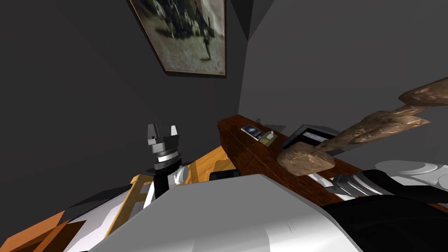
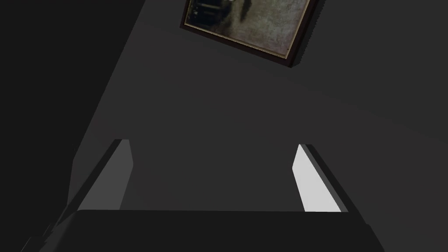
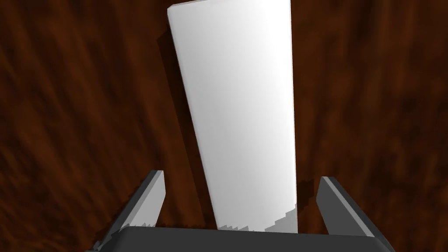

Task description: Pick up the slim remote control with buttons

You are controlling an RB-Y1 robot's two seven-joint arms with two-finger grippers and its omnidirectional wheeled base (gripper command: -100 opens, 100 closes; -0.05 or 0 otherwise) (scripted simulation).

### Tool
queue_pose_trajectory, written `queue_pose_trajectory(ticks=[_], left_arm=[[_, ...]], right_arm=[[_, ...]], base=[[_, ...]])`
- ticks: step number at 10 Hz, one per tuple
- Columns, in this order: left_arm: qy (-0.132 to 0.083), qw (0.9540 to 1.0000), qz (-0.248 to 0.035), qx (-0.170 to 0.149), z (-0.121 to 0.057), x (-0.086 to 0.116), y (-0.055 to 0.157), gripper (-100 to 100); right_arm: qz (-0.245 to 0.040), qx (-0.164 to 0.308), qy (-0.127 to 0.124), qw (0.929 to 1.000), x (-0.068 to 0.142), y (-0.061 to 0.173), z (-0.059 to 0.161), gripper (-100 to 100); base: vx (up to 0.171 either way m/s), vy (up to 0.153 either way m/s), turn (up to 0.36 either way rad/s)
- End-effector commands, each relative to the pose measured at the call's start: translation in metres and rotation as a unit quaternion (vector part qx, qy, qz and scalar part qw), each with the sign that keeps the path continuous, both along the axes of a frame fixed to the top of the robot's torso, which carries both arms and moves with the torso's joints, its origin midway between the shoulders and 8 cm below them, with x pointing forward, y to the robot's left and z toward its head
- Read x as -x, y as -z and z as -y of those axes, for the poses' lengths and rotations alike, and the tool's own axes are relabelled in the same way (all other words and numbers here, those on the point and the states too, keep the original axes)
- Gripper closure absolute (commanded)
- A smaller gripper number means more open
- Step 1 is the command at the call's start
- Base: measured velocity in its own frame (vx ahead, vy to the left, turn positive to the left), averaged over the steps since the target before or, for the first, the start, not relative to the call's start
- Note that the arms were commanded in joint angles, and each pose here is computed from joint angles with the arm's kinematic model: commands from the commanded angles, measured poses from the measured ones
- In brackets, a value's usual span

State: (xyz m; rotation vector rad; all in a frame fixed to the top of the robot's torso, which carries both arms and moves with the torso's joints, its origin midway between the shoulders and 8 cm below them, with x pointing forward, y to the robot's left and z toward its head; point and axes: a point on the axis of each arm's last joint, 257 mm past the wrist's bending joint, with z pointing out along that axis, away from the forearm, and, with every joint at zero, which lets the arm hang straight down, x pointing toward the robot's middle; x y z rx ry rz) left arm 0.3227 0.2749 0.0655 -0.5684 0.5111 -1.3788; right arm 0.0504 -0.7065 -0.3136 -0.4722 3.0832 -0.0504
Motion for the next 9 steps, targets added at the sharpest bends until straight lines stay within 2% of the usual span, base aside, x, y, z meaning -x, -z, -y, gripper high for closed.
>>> queue_pose_trajectory(ticks=[1, 5, 6, 7, 8, 9], left_arm=[[0.0, 1.0, 0.0, 0.0, 0.0, 0.0, 0.0, 0], [0.0, 1.0, 0.0, 0.0, 0.0, 0.0, 0.0, 0], [0.0, 1.0, 0.0, 0.0, 0.0, 0.0, 0.0, 0], [0.0, 1.0, 0.0, 0.0, 0.0, 0.0, 0.0, 0], [0.0, 1.0, 0.0, 0.0, 0.0, 0.0, 0.0, 0], [0.0, 1.0, 0.0, 0.0, 0.0, 0.0, 0.0, 0]], right_arm=[[0.0, 0.0, 0.0, 1.0, 0.0, 0.0, 0.0, 100], [0.0, -0.001, -0.001, 1.0, 0.0, 0.0, -0.001, 100], [0.0, -0.001, 0.0, 1.0, 0.0, 0.0, -0.001, 0], [-0.001, -0.001, 0.012, 0.9999, -0.004, -0.011, 0.002, 100], [-0.001, -0.001, 0.02, 0.9998, -0.006, -0.018, 0.003, 100], [-0.001, 0.0, 0.014, 0.9999, -0.005, -0.014, 0.003, 100]], base=[[0.008, 0.002, 0.002], [0.0, 0.0, 0.0], [0.0, 0.0, 0.0], [-0.1, 0.008, 0.192], [-0.166, 0.003, 0.232], [-0.069, -0.003, 0.05]])
